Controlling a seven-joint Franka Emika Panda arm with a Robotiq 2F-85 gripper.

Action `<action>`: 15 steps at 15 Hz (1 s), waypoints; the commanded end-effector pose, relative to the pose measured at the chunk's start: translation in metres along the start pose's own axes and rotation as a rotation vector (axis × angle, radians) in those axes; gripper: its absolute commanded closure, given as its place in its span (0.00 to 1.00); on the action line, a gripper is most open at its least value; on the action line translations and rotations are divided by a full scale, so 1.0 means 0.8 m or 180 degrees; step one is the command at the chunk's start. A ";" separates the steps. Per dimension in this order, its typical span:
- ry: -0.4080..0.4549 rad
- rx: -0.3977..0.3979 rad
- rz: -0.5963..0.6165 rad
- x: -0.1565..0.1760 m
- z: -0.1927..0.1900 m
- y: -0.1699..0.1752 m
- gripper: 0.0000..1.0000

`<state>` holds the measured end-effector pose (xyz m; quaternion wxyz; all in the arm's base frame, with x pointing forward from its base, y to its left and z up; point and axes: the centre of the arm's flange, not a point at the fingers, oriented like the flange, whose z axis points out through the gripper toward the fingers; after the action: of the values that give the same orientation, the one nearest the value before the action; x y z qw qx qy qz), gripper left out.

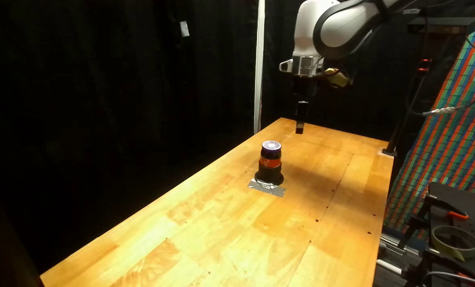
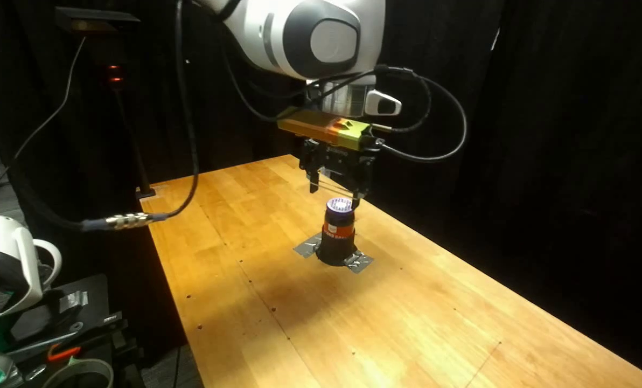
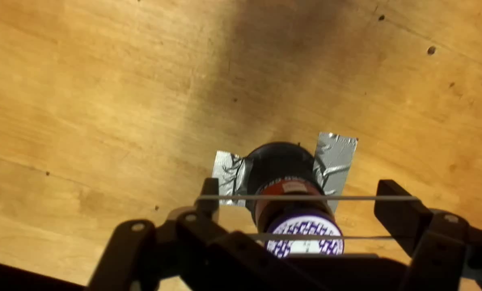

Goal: Put the rubber band around the base of the cup

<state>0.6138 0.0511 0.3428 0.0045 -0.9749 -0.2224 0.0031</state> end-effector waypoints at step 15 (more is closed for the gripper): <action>0.0158 0.0391 -0.0065 0.152 0.086 0.002 0.00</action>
<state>0.7095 0.0962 0.2767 0.0664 -0.9715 -0.2267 -0.0190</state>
